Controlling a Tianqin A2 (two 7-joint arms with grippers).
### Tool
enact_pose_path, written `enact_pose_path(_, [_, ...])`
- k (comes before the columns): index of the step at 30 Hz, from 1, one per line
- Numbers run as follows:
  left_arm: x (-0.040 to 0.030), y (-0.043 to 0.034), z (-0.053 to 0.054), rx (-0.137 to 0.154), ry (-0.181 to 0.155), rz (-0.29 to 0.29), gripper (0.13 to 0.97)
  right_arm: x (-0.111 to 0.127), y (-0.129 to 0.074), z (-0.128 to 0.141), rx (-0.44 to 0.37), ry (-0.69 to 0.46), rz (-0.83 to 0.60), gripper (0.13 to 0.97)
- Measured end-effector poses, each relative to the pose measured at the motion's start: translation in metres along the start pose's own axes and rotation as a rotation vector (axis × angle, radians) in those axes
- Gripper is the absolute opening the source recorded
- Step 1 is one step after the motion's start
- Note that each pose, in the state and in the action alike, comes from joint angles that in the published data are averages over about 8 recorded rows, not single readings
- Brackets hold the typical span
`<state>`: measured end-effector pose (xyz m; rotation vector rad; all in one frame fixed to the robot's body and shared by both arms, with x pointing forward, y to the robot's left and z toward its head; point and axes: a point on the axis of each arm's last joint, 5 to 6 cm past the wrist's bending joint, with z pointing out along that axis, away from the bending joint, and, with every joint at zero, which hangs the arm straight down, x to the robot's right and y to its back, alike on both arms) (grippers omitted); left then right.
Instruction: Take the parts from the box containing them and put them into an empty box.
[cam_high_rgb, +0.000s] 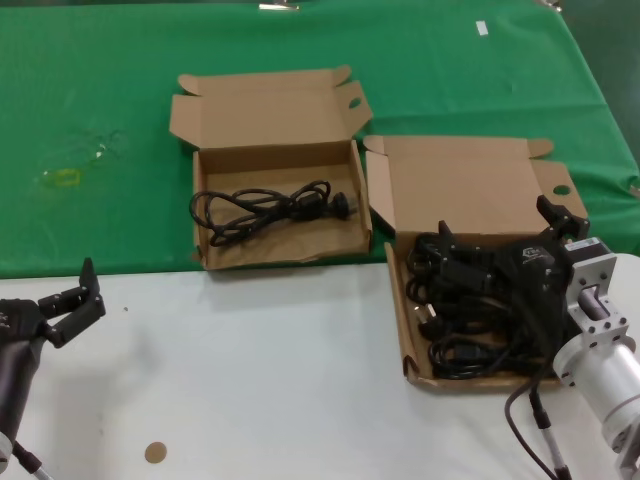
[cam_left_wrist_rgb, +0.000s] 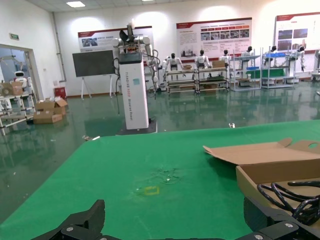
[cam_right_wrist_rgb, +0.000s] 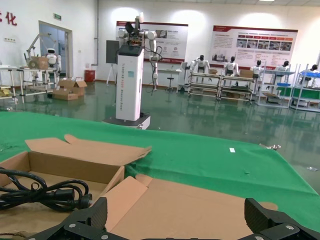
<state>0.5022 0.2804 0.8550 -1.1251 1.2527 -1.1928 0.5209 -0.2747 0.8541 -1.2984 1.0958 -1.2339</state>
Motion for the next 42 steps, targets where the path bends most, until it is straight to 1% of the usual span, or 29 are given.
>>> enact_pose_path(42, [0.0000,0.0000,0.0000,0.000,0.000,0.000,0.966,0.0000,0.0000,0.0000,0.000,0.000,0.000,0.966])
